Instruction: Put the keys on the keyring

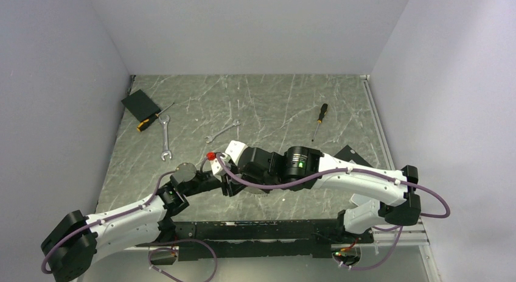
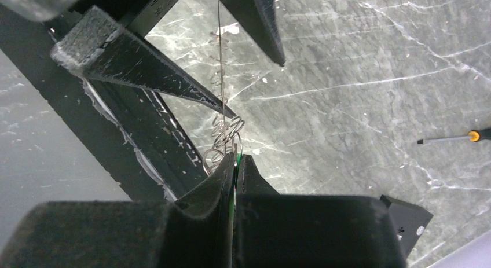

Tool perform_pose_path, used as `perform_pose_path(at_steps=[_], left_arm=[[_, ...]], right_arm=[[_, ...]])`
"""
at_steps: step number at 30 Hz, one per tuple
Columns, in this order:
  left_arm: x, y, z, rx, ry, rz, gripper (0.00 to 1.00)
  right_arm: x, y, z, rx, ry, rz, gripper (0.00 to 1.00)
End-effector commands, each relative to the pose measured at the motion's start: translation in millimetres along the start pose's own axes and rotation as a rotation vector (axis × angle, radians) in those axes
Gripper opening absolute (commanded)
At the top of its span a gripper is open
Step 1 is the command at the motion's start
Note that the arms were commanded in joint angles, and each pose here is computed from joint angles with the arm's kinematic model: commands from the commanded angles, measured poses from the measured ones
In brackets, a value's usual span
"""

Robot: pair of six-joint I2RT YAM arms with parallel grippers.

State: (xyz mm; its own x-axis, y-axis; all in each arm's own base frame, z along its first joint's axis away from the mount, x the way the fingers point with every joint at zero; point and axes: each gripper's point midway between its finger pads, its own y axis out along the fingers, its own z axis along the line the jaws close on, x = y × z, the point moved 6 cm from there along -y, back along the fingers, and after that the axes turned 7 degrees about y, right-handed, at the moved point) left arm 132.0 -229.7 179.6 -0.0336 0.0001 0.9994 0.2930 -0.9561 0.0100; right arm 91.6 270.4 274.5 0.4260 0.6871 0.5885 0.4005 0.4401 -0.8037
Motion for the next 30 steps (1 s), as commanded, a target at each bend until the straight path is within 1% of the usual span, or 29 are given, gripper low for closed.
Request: perform_pose_path(at_steps=[1,5,10,18,23,30], left_arm=[[27.6,1.7,-3.1,-0.032,0.046,-0.101,0.64],[31.2,-2.0,-5.8,-0.041,0.043,-0.100,0.69],[36.4,-5.5,-9.3,-0.055,0.033,-0.110,0.70],[48.0,-2.7,-15.4,-0.101,-0.036,-0.137,0.68],[44.3,2.6,-14.3,-0.101,-0.069,-0.137,0.66],[47.3,4.9,-10.6,-0.080,-0.057,-0.146,0.61]], right_arm=[[8.7,-7.0,1.7,0.034,0.065,-0.076,0.00],[9.7,-6.1,2.4,0.037,0.072,-0.077,0.00],[12.1,-3.6,3.6,0.040,0.074,-0.074,0.00],[15.2,-2.4,4.0,0.041,0.075,-0.077,0.00],[18.2,-2.2,4.8,0.045,0.076,-0.078,0.00],[18.8,-3.0,5.2,0.049,0.079,-0.080,0.00]])
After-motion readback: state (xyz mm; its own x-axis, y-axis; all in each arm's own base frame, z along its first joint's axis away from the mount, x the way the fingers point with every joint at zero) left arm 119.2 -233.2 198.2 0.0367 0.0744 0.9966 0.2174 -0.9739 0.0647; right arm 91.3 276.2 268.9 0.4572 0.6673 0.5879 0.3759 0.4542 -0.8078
